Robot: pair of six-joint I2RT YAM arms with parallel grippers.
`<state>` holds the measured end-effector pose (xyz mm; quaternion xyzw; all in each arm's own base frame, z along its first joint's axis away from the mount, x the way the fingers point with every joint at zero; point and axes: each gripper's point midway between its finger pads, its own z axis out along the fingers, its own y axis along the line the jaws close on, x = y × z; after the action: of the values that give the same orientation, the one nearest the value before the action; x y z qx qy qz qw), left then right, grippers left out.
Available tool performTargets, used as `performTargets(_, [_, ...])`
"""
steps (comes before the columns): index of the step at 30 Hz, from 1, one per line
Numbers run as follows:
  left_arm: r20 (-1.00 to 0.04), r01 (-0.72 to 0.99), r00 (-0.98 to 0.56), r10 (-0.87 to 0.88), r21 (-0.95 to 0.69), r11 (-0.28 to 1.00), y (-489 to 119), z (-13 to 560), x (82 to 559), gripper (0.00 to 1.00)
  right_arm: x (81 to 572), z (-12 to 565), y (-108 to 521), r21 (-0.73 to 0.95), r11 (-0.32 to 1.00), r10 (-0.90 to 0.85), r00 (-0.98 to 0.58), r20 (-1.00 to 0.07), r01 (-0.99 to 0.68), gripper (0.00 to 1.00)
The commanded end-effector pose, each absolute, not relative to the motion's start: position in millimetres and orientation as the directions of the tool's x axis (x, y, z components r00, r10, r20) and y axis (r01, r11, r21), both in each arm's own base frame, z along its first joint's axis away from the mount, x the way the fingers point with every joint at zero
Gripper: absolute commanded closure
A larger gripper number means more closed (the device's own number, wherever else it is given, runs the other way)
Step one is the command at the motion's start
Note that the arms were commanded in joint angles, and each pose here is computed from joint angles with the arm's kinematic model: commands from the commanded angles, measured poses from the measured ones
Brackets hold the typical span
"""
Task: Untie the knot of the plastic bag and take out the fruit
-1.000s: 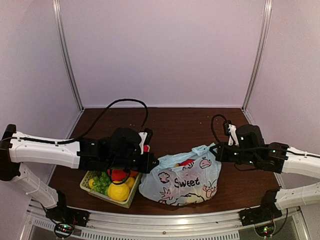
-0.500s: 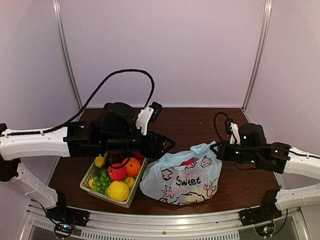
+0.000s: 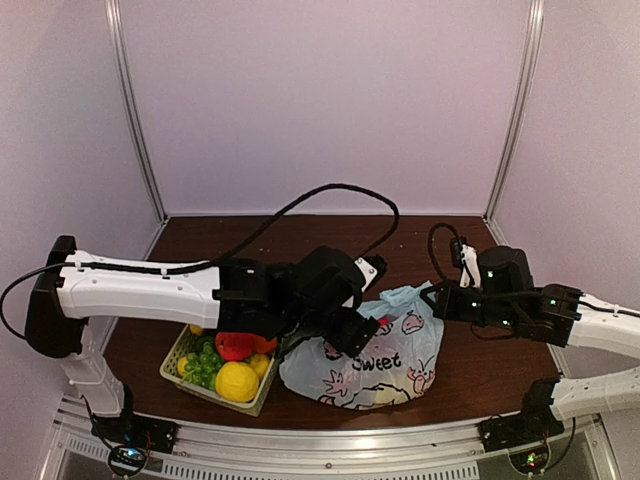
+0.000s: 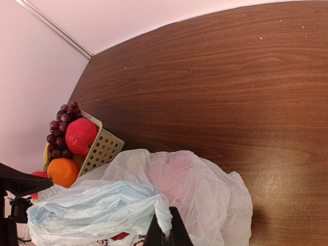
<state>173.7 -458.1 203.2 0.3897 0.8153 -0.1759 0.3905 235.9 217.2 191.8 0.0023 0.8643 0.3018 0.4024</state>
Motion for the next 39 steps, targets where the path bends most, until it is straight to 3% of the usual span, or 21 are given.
performTargets(1, [-0.782,0.688,-0.373,0.499,0.128,0.714,-444.3,211.8,196.5,0.16,238.3,206.7,218.4,0.551,0.798,0.279,-0.661,-0.697,-0.244,1.0])
performTargets(5, [-0.785,0.596,-0.399,0.474,0.171,0.784,-427.7,216.8,209.1,0.21,238.2,206.5,217.3,0.551,0.799,0.281,-0.66,-0.697,-0.242,1.0])
performTargets(9, [-0.797,0.555,-0.417,0.438,0.158,0.817,-414.1,224.7,211.3,0.41,237.3,205.8,215.1,0.55,0.801,0.284,-0.657,-0.698,-0.237,1.0])
performTargets(12, [-0.813,0.583,-0.424,0.399,0.092,0.807,-416.4,229.4,208.0,0.51,236.9,202.7,214.1,0.545,0.805,0.28,-0.661,-0.696,-0.233,1.0])
performTargets(15, [-0.815,0.606,-0.454,0.36,0.014,0.795,-420.7,228.3,206.9,0.7,236.7,201.4,213.9,0.548,0.804,0.284,-0.663,-0.692,-0.228,1.0])
performTargets(16, [-0.813,0.616,-0.461,0.355,-0.005,0.788,-423.1,227.4,206.0,0.72,236.9,202.1,213.8,0.551,0.803,0.288,-0.662,-0.692,-0.227,1.0])
performTargets(32, [-0.815,0.745,-0.422,0.398,-0.061,0.664,-460.8,220.9,199.4,0.42,236.0,198.0,216.7,0.559,0.797,0.285,-0.673,-0.682,-0.229,1.0])
performTargets(35, [-0.809,0.769,-0.421,0.41,-0.079,0.634,-469.8,214.9,199.8,0.41,236.4,198.2,217.2,0.562,0.795,0.288,-0.672,-0.682,-0.229,1.0])
performTargets(39, [-0.81,0.768,-0.426,0.403,-0.088,0.635,-474.8,215.3,204.2,0.49,236.3,197.8,217.6,0.566,0.792,0.292,-0.673,-0.68,-0.229,1.0])
